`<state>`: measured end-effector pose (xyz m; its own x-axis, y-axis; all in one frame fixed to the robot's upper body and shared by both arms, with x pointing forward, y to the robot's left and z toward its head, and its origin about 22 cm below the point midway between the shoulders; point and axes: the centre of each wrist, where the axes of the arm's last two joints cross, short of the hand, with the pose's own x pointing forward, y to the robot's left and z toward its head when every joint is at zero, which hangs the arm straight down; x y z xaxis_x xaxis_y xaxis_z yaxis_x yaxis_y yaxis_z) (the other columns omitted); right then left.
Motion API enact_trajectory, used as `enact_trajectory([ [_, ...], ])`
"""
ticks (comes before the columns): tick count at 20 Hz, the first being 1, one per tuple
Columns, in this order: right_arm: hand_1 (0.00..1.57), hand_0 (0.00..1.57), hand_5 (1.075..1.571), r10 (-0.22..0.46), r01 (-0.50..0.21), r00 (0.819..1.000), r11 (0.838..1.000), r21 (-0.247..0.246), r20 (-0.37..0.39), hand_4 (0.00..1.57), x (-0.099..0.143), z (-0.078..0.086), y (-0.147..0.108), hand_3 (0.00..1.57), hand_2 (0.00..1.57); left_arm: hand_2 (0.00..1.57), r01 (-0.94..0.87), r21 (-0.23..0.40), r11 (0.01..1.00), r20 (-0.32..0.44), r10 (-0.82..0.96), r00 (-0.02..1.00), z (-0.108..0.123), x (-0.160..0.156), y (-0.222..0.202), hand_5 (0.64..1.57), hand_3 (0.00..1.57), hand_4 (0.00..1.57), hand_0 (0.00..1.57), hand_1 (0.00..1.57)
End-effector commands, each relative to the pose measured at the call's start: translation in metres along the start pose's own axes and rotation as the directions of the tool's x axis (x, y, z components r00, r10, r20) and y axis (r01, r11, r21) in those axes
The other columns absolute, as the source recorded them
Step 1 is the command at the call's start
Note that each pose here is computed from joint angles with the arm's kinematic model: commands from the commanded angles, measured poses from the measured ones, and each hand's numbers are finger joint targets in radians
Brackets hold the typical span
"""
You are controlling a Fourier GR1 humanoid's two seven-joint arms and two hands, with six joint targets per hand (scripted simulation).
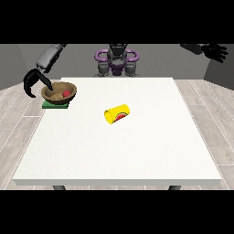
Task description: Pick the cup and pour the ball into the bowl, then pick the bowl and place it on the pad
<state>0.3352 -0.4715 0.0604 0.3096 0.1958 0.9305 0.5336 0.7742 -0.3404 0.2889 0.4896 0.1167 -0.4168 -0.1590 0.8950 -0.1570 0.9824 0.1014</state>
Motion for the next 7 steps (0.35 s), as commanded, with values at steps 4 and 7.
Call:
enact_trajectory([
  [4, 0.00, 0.00, 1.356, 0.073, -0.068, 0.991, 0.996, 0.056, -0.108, 0.00, 0.008, -0.004, -0.001, 0.00, 0.00, 0.00, -0.059, -0.128, 0.990, -0.187, 0.034, 0.982, -0.003, -0.023, -0.089, 1.559, 0.00, 0.90, 0.00, 0.00],
  [7, 0.00, 0.00, 1.434, 0.033, -0.027, 0.999, 0.974, 0.226, -0.026, 0.48, 0.041, 0.001, 0.050, 0.00, 0.00, 0.00, -0.048, -0.089, 0.995, -0.323, 0.017, 0.946, 0.026, -0.054, -0.082, 1.559, 0.00, 0.90, 0.00, 0.00],
])
